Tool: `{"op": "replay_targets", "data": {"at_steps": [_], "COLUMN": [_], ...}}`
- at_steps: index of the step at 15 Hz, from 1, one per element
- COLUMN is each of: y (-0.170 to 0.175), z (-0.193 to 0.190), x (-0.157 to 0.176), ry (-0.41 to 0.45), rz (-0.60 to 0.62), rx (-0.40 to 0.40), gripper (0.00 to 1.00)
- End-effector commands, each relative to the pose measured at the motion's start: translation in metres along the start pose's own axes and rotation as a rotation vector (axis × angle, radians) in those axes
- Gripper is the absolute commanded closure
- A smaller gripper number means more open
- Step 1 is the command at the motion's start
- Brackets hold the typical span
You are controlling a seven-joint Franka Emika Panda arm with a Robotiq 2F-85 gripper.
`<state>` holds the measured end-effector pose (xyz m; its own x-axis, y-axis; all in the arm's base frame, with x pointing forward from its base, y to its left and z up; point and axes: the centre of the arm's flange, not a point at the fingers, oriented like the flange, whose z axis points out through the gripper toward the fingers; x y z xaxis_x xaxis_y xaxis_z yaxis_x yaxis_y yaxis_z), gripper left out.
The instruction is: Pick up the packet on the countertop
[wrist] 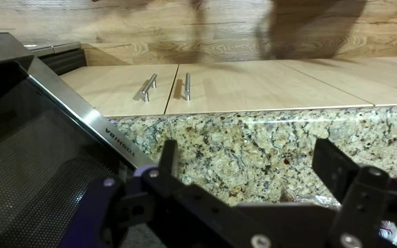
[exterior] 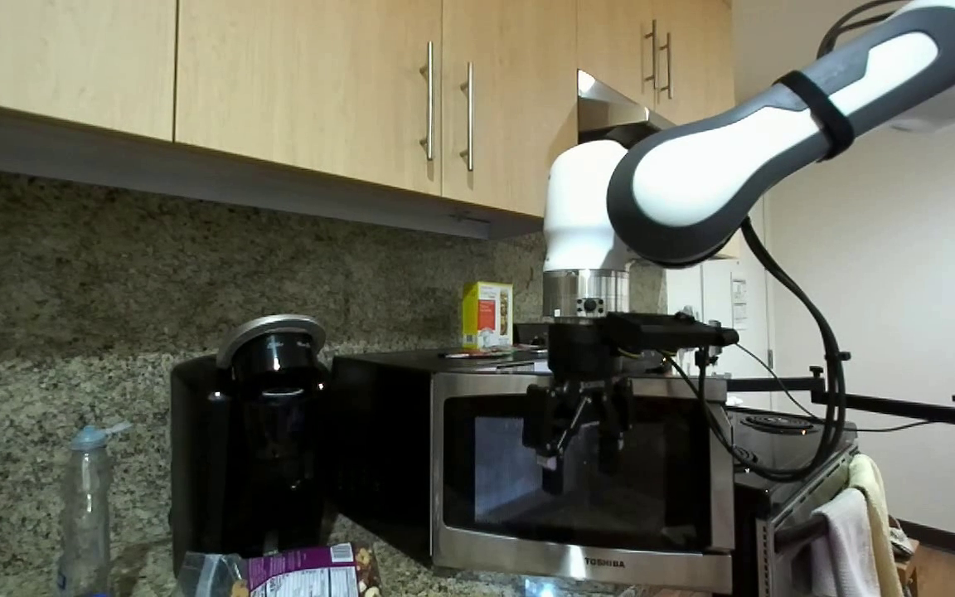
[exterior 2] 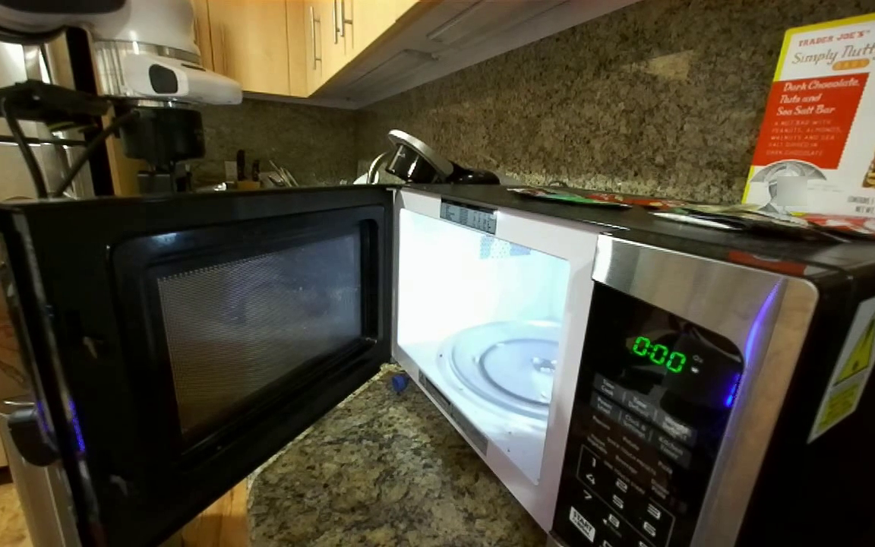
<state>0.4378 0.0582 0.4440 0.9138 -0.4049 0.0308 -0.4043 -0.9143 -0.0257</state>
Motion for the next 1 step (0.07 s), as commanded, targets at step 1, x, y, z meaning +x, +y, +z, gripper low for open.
{"op": "replay_targets", "data": {"at_steps": [1], "y": [0.0000], "z": [0.0000], "x": [0.0000], "ry": [0.000], "rz": [0.000], "rx": [0.000], "gripper": [0.00]}}
